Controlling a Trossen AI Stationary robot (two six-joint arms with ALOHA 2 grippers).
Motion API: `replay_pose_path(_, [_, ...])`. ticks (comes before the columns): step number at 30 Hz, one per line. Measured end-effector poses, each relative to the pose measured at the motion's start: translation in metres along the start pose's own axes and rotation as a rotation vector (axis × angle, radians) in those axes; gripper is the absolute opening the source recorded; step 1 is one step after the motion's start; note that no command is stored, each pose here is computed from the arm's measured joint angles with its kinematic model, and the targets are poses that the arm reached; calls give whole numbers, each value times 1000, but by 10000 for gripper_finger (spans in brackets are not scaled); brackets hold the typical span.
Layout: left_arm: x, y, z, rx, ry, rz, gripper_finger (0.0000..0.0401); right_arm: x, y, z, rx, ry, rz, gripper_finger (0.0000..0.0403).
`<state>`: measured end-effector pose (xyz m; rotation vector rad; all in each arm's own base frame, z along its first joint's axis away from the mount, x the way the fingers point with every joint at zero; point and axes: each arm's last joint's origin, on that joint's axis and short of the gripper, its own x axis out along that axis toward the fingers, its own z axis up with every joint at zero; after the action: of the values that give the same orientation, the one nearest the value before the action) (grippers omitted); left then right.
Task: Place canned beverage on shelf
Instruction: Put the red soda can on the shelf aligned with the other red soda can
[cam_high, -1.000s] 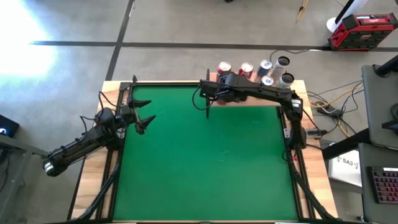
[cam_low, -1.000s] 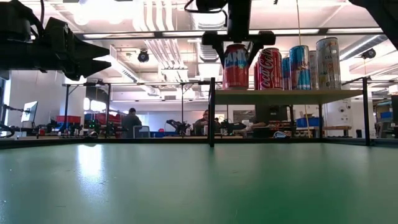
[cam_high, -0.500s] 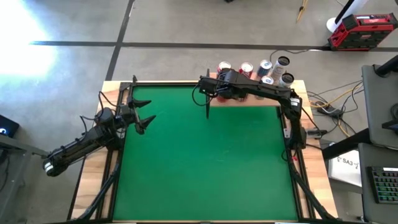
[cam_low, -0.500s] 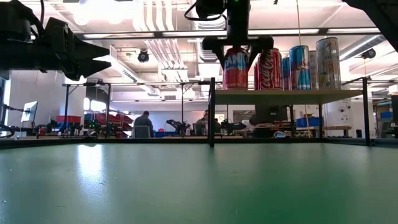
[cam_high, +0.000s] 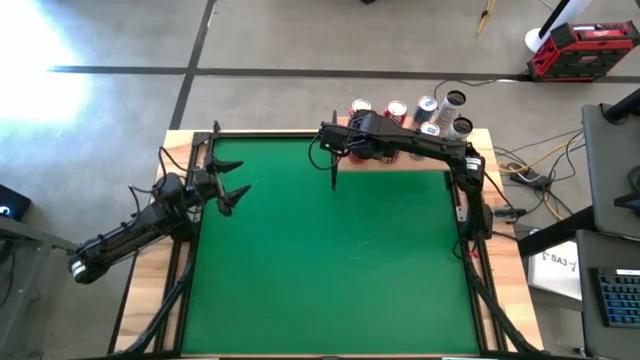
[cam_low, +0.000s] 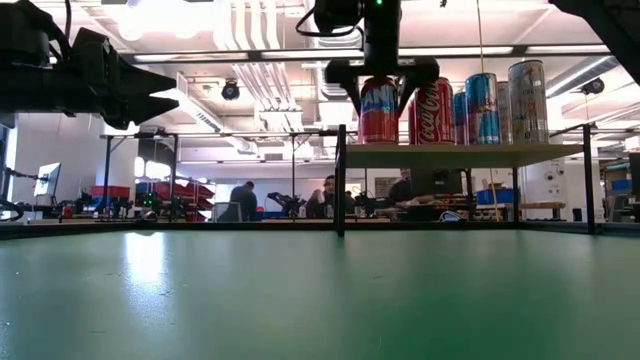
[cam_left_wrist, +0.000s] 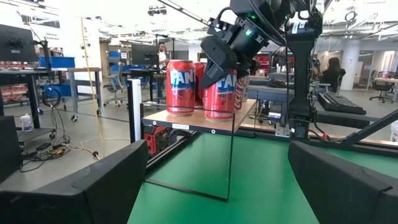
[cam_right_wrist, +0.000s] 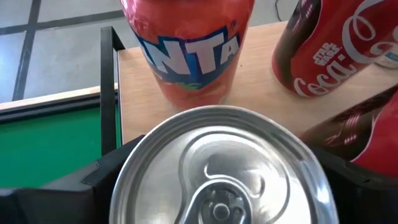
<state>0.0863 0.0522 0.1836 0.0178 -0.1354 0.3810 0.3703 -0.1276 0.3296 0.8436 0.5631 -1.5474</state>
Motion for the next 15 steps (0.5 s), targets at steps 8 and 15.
replay_pose_path(8, [0, 0, 0, 0, 0, 0, 372, -2, 0, -2, -8, 1, 2, 377])
replay_pose_path(15, [0, 0, 0, 0, 0, 0, 372, -13, 1, -18, -57, 70, 25, 382])
